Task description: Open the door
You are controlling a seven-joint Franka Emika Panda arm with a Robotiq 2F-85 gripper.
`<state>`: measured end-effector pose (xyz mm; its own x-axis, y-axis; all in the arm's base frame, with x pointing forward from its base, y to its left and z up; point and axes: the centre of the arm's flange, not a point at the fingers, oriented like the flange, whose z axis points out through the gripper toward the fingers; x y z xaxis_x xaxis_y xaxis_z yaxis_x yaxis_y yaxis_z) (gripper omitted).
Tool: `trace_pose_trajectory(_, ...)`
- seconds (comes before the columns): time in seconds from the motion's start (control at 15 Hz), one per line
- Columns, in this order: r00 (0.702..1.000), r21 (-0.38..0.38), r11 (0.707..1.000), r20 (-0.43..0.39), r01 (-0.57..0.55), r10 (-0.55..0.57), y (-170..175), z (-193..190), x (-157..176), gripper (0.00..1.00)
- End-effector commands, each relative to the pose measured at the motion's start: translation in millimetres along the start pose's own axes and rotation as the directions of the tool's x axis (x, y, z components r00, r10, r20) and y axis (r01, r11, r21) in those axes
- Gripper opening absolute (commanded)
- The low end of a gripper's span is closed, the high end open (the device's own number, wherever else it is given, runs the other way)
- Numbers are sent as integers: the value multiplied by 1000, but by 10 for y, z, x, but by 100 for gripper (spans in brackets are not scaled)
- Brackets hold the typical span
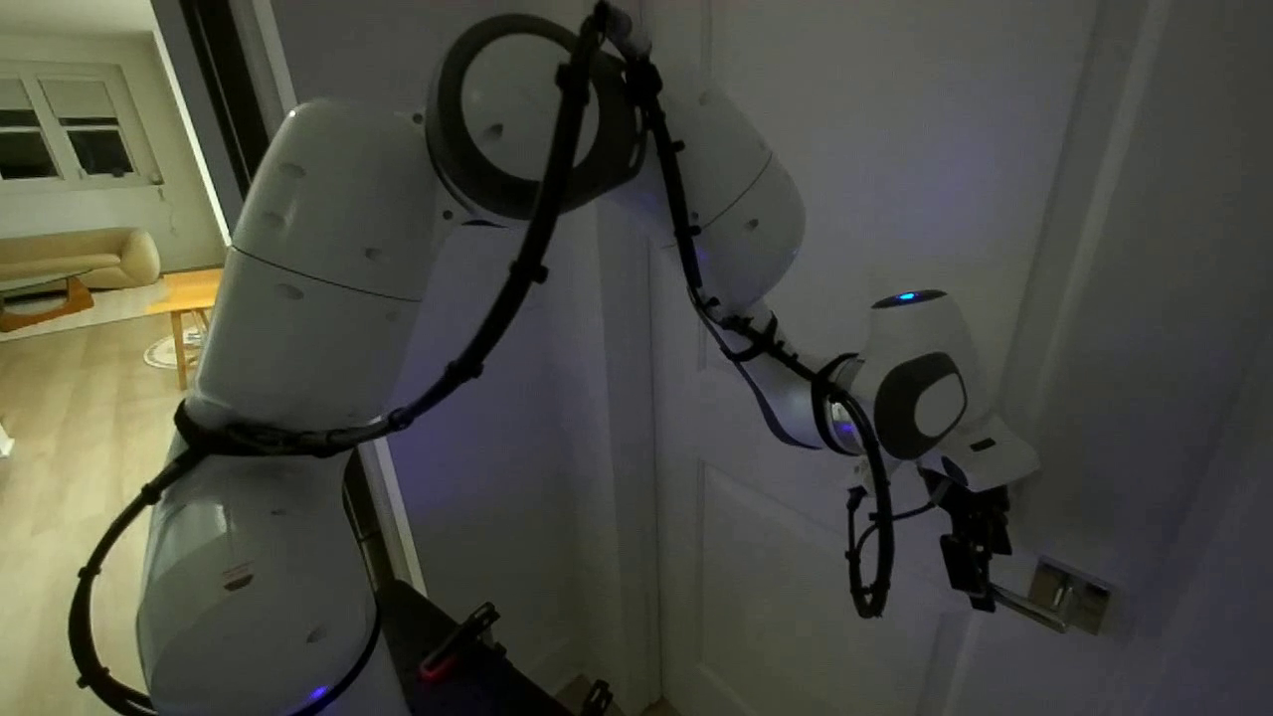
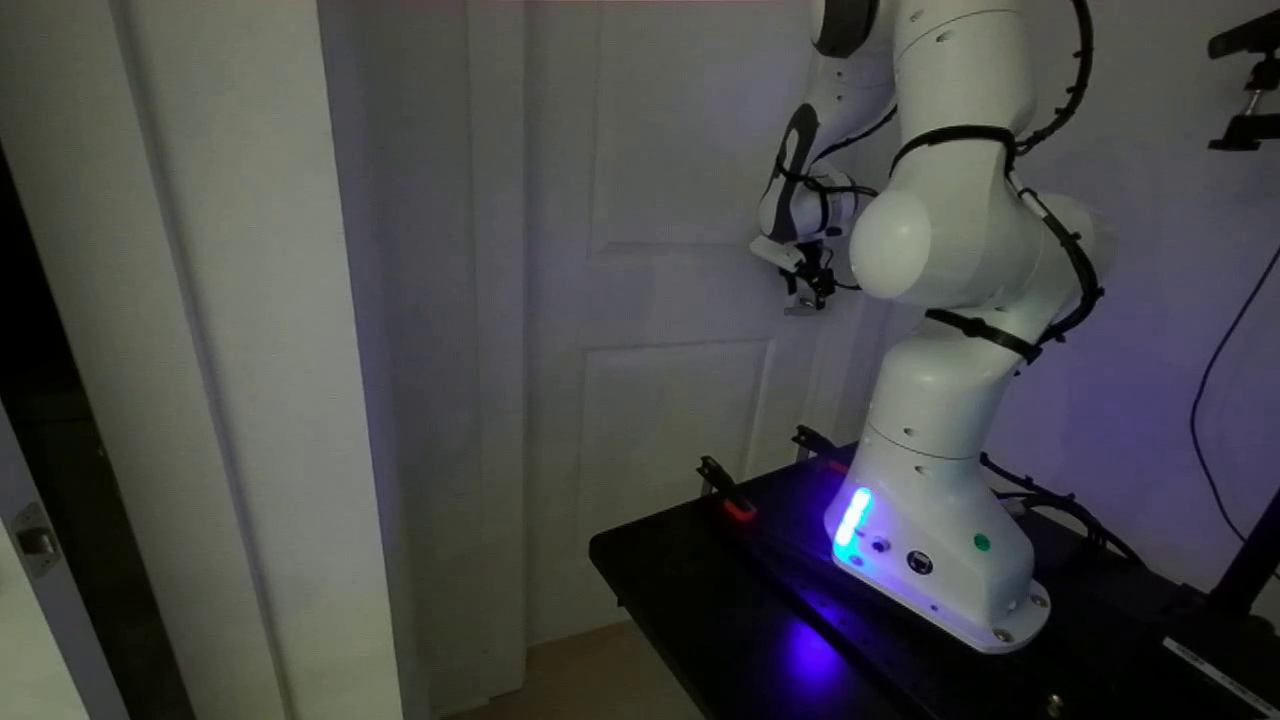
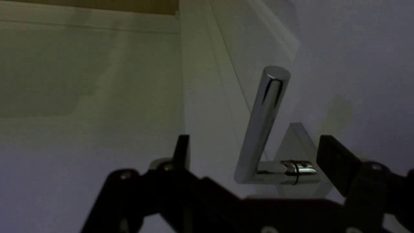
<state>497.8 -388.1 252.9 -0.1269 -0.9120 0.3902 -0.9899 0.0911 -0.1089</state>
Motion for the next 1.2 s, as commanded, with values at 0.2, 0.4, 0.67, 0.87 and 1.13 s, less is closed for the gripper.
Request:
trace_pose_trajectory(0.2, 999, -31, 999, 39, 25, -24, -2, 233, -32, 100)
trace_pose_trajectory(0.4, 998, -52, 998, 49, 38, -35, 59, 310, -102, 100)
trace_pose_trajectory(0.67, 998, -70, 997, 45, 44, -40, 92, 349, -137, 100)
trace_pose_trajectory(0.87, 998, -79, 996, 40, 47, -44, 111, 356, -141, 100)
trace_pose_trajectory(1.13, 998, -90, 995, 37, 45, -42, 138, 392, -144, 66)
